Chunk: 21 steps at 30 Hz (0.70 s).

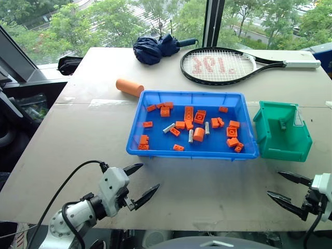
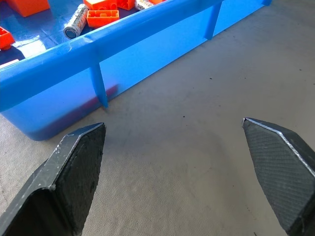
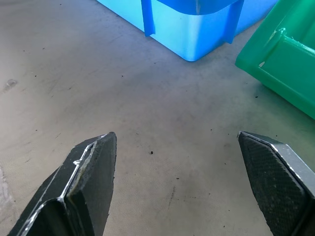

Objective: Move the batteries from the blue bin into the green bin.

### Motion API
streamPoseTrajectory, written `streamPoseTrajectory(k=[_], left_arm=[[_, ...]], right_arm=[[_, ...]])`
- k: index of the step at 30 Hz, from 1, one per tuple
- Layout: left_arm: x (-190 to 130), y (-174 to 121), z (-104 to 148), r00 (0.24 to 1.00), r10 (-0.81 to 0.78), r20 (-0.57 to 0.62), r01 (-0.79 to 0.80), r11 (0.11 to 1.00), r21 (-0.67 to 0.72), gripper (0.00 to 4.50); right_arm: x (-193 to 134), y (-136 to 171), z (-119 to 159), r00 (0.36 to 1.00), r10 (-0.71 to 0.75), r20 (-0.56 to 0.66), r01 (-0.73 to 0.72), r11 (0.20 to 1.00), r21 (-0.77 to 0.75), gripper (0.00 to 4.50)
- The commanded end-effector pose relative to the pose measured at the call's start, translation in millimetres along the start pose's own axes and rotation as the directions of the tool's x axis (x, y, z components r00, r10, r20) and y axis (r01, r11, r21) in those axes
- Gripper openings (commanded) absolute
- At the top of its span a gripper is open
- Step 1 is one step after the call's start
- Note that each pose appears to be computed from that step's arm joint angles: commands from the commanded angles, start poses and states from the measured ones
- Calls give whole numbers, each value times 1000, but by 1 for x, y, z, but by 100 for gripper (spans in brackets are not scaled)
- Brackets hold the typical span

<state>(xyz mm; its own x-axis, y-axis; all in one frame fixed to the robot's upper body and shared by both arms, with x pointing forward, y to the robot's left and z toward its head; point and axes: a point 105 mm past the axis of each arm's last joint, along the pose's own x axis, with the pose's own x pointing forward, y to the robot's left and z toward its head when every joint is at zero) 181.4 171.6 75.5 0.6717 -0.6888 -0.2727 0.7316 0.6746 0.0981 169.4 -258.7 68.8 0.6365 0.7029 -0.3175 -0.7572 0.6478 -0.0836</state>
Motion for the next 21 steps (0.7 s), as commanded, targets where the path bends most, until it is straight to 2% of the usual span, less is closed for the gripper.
streamPoseTrajectory(k=[1, 21], left_arm=[[3, -2, 3, 999, -39, 15, 39, 999, 10, 450], [3, -9, -2, 997, -82, 13, 82, 997, -6, 450]], right_arm=[[-1, 0, 9, 1000, -4, 12, 4, 1000, -26, 393], [-13, 3, 9, 1000, 2, -23, -2, 1000, -21, 393]])
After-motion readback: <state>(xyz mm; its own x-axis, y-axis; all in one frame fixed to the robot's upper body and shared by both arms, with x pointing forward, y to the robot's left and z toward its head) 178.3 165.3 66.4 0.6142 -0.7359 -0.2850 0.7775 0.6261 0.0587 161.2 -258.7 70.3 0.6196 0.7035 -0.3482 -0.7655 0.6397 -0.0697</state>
